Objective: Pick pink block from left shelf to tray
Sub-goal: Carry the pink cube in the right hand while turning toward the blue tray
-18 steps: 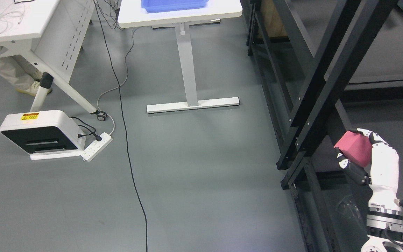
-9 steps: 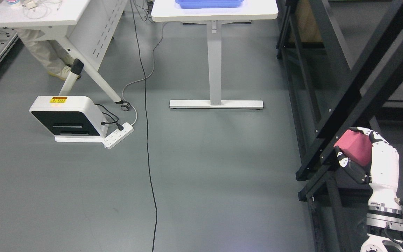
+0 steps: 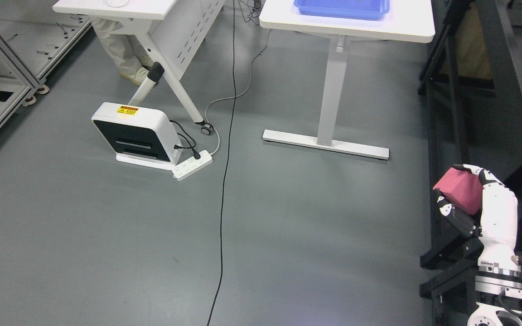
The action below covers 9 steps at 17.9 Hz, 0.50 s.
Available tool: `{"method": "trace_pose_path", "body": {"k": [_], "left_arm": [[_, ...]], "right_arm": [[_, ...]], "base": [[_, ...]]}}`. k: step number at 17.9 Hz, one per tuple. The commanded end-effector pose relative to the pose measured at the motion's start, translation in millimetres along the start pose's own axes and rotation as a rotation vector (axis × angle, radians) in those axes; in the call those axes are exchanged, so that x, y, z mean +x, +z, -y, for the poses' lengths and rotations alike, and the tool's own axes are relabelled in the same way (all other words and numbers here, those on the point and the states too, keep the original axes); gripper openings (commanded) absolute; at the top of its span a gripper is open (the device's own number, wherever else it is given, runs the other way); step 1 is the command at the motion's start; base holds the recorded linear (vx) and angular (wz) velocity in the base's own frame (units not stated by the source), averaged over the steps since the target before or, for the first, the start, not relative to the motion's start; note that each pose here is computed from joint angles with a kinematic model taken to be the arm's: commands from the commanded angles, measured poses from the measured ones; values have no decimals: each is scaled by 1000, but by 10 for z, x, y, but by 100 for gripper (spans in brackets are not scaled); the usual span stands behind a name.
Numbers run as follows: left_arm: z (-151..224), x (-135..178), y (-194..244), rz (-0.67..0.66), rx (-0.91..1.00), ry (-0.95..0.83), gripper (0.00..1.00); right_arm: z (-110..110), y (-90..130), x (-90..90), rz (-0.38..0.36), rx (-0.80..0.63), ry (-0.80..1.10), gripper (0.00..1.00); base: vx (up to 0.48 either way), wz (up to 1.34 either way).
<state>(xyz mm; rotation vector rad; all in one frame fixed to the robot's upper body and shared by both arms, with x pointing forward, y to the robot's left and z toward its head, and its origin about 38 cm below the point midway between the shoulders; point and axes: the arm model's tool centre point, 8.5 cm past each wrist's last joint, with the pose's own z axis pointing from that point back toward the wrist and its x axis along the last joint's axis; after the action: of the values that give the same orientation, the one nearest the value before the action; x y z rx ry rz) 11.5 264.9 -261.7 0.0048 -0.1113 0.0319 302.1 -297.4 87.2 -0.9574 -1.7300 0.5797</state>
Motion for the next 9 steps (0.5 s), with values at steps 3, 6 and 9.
{"method": "trace_pose_path", "body": {"k": [3, 6, 9], "left_arm": [[-108, 215, -9, 41, 17, -7, 100], [-108, 215, -9, 41, 17, -7, 100], [-108, 215, -9, 41, 17, -7, 100]], "right_arm": [[2, 4, -2, 1, 0, 0, 4], [2, 4, -2, 1, 0, 0, 4], [4, -2, 0, 2, -1, 0, 4]], "base": [[202, 333], [241, 209], [291, 70]]}}
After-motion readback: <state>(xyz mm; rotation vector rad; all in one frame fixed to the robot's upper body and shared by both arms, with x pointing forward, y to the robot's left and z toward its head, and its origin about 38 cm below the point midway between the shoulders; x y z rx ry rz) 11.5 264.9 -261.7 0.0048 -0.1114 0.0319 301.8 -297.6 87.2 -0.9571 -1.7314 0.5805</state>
